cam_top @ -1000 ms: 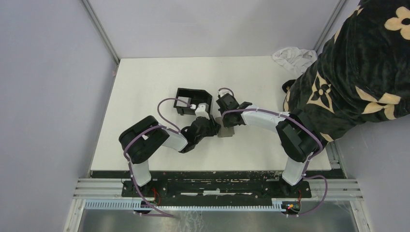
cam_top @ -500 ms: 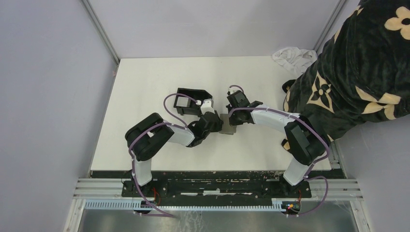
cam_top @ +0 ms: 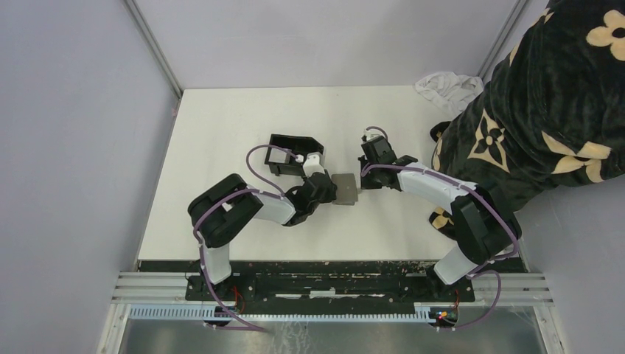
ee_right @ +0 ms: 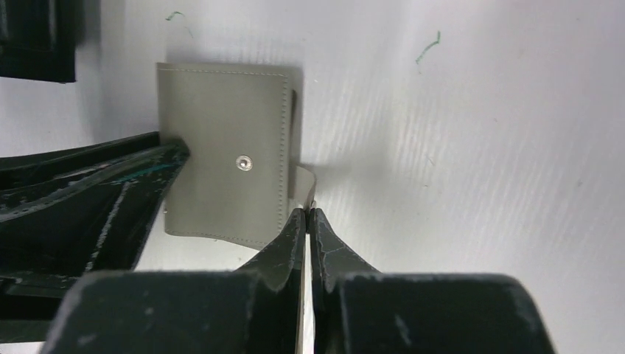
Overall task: Put the credit cards into the card holder
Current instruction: Open the card holder at the center of the board.
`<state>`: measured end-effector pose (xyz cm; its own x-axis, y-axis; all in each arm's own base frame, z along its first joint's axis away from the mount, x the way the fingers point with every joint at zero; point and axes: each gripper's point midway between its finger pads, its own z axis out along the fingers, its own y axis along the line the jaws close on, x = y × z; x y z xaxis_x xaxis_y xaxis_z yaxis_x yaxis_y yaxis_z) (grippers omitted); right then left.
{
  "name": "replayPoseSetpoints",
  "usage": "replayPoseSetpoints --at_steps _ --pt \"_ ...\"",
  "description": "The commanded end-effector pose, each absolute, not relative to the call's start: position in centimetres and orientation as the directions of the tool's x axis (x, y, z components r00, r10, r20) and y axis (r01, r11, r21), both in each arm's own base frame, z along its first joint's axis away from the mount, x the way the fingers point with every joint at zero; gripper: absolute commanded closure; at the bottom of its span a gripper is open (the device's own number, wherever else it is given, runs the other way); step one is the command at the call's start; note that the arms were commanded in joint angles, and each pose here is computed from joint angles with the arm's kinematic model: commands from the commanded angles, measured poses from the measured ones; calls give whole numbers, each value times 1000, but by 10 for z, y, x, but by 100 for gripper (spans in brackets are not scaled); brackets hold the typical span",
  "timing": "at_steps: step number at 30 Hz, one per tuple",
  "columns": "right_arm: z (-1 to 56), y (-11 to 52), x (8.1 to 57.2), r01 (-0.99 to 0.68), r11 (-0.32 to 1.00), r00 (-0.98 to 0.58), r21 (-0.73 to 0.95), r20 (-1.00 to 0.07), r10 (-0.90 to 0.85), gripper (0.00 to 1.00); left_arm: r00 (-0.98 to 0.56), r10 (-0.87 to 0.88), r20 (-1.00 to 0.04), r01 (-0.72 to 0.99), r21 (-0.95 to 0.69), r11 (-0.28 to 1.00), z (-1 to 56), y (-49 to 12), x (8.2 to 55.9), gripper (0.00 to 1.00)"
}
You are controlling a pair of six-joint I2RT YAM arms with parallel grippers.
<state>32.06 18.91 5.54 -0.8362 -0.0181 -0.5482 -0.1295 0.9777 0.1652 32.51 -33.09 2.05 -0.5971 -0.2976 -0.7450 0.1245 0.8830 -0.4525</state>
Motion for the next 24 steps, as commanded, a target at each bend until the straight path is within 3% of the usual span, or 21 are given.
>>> replayPoseSetpoints --at_steps 1,12,18,24 --pt "57 171 320 -85 989 -828 125 -560 0 98 -684 -175 -708 33 -270 962 -29 -280 295 75" --pt "43 152 319 -35 999 -842 40 -540 -8 89 -663 -188 -724 1 -252 968 -20 -260 288 69" --pt "44 155 321 -46 998 -845 44 -534 -15 76 -645 -210 -735 -18 -260 965 -10 -252 286 58" --pt "79 160 330 -93 994 -796 62 -605 -37 67 -598 -239 -765 -7 -294 956 24 -256 288 45"
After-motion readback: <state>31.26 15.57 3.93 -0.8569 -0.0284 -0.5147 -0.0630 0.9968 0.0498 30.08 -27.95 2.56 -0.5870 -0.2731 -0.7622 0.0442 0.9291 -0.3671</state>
